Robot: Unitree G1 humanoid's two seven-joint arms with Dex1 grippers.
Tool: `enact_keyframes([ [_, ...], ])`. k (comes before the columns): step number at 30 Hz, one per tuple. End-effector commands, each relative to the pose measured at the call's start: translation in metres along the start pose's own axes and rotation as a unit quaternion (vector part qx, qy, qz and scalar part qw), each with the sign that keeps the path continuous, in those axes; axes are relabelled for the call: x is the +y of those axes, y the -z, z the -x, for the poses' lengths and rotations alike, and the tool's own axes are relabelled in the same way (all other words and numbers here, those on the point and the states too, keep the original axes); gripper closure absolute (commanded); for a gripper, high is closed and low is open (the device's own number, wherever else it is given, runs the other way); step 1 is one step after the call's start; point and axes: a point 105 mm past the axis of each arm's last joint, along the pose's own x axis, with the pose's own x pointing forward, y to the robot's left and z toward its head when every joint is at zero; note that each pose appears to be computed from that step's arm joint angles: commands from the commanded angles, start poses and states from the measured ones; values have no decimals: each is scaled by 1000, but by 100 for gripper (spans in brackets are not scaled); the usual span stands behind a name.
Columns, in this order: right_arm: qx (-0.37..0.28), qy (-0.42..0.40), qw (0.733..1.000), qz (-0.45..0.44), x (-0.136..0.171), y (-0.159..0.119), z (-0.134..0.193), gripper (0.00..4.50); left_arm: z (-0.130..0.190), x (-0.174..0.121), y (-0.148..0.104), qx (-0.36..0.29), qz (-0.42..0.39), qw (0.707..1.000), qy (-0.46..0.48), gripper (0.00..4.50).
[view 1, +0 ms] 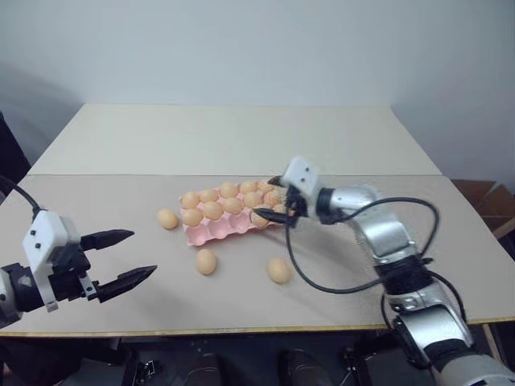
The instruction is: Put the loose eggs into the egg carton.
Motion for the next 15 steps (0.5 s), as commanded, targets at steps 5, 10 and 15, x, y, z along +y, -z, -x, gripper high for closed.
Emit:
enact_keyframes([
  [5,-21,-96,995,4,23,-4,88,5,22,13,-5,-23,-16,999,-38,0],
  [10,1,-98,995,-5,31,6,101,5,21,15,1,-18,-5,999,-35,0],
  [15,0,-95,996,-3,32,5,98,5,18,15,0,-20,-5,1000,-21,0],
])
